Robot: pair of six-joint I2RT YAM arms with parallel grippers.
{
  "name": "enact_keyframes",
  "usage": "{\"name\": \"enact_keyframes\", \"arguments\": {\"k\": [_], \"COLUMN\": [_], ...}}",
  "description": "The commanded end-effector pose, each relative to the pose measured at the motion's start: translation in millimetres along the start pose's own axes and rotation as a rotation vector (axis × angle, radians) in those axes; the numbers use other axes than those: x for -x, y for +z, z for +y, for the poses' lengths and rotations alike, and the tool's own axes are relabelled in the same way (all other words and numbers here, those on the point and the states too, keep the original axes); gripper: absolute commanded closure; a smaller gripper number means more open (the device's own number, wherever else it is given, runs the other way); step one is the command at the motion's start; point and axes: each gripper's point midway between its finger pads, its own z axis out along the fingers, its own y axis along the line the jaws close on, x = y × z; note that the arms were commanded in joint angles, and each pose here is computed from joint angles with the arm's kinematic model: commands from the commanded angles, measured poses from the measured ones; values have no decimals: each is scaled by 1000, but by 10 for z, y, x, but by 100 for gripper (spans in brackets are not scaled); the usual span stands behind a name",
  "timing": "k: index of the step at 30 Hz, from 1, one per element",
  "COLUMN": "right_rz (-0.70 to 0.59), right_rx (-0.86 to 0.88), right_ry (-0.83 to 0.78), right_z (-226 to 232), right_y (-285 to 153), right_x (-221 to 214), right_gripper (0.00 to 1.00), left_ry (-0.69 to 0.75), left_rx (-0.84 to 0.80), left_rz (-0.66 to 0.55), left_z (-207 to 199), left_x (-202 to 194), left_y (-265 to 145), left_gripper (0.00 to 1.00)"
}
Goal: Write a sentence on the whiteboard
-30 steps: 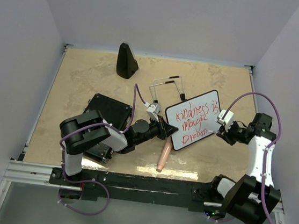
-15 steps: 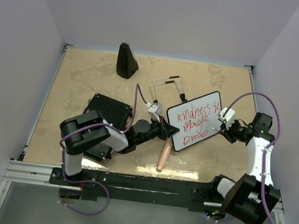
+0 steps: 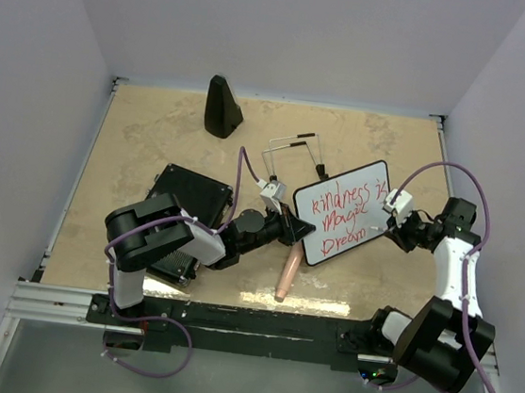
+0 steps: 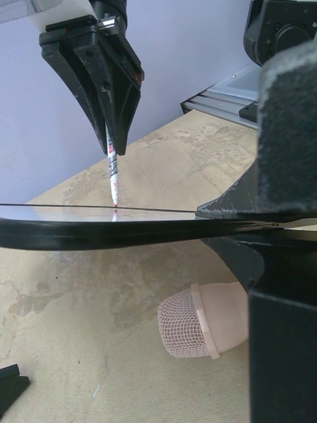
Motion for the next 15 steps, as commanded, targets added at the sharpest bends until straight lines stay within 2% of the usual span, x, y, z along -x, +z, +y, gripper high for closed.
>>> {"name": "enact_keyframes", "arguments": {"k": [1,15], "right_rz": [-2,-23], "right_rx": [-5,6], "right_ry": [-11,-24], "right_z": [-51,-72], "right_y": [31,43], "right_x": [-21,30], "right_gripper": [100,100], "left_ry": [41,41], "left_rx": [-51,-60], "left_rz": [-15,-11], "left_z": [-171,-194], "left_x": [75,65], "left_y": [50,68], "left_gripper": [100,100]}}
